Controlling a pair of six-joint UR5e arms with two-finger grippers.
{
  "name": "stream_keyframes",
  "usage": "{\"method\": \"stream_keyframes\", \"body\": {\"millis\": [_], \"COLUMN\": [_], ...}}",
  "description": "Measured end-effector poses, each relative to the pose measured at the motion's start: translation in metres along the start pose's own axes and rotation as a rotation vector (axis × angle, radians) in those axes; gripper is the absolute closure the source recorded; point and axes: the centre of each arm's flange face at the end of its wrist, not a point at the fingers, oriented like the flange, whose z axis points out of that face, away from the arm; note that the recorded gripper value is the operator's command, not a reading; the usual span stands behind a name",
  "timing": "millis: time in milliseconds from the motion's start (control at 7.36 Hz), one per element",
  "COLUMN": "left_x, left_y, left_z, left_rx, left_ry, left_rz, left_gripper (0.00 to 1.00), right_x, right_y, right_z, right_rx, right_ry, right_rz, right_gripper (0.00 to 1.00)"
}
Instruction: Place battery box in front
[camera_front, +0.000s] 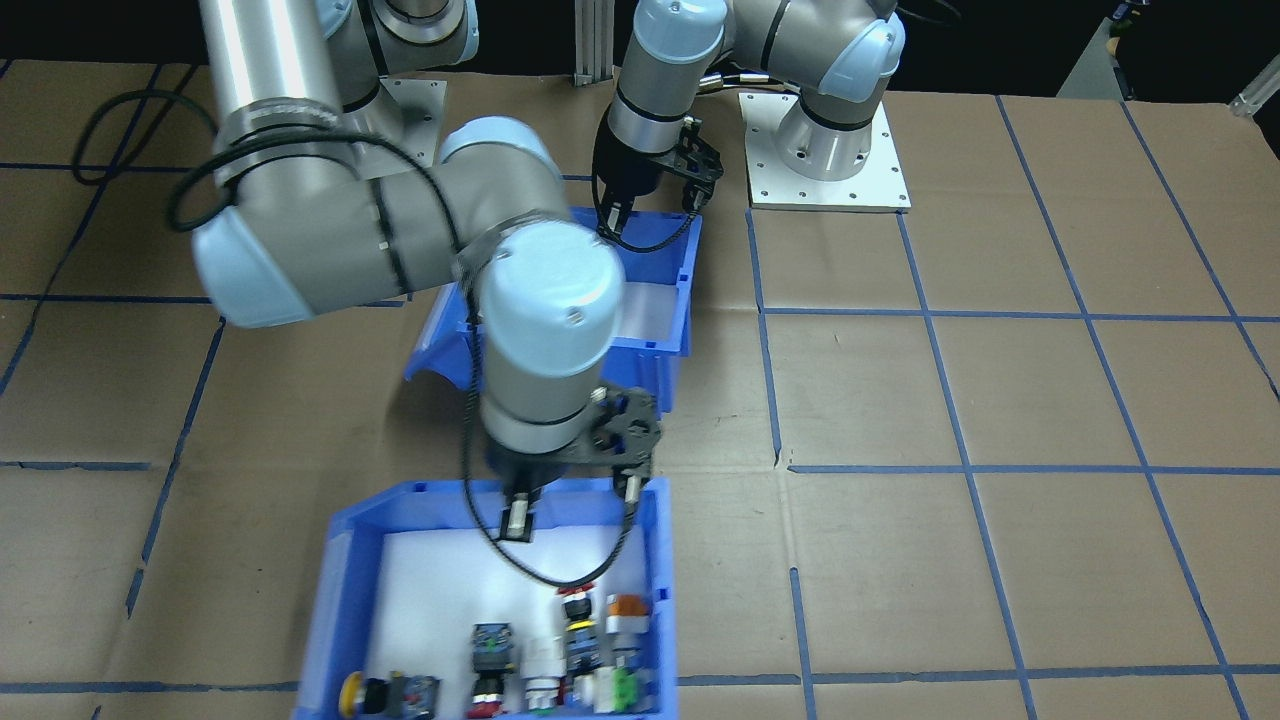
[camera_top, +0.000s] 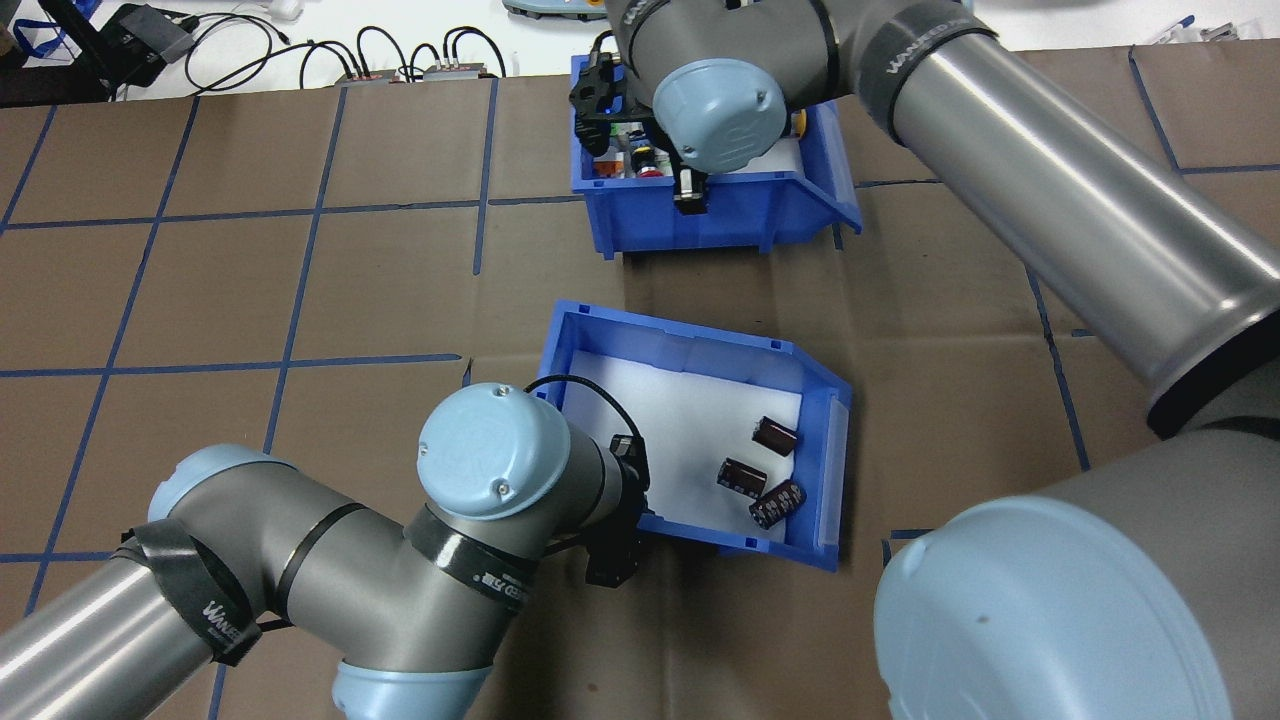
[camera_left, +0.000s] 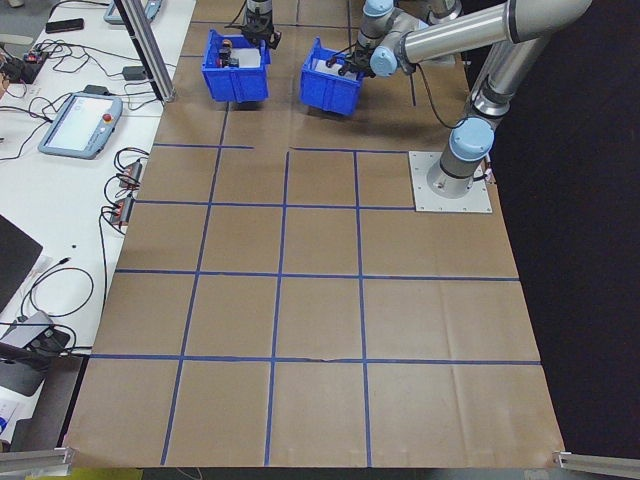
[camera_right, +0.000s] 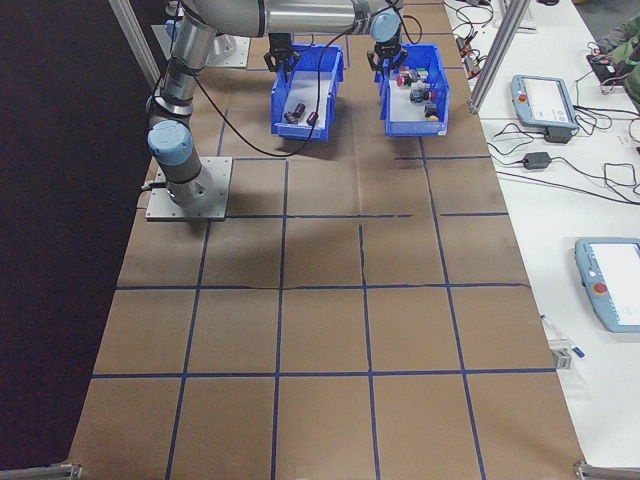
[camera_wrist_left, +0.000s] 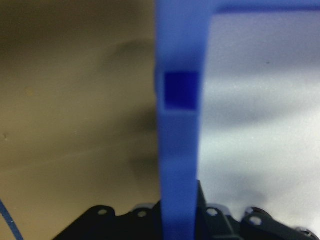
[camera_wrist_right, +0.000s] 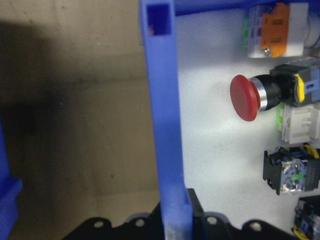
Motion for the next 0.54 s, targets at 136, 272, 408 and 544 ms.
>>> {"method": "stream_keyframes", "body": {"millis": [136, 272, 408, 544], "left_x": [0.013, 0.025, 0.036, 0.049], "left_y": [-0.023, -0.046, -0.066, -0.085], "left_z": [-0.007, -0.014, -0.019, -0.024], "left_rx": [0.003, -0.007, -0.023, -0.046], "left_ry": [0.013, 0.023, 0.032, 0.042], "left_rz": [-0.019, -0.043, -0.064, -0.081], "left_gripper": [1.0, 1.0, 1.0, 1.0], "right_x": [0.02, 0.036, 0.046, 0.052], "right_y": [0.038, 0.075, 0.107, 0.143], "right_z": [0.007, 0.011, 0.011, 0.012], "right_rx": [-0.016, -0.041, -0.059, -0.07], "right_ry": [-0.004, -0.003, -0.004, -0.013], "right_rz": [0.01, 0.017, 0.018, 0.01], "right_gripper": [0.95, 0.95, 0.95, 0.95]}}
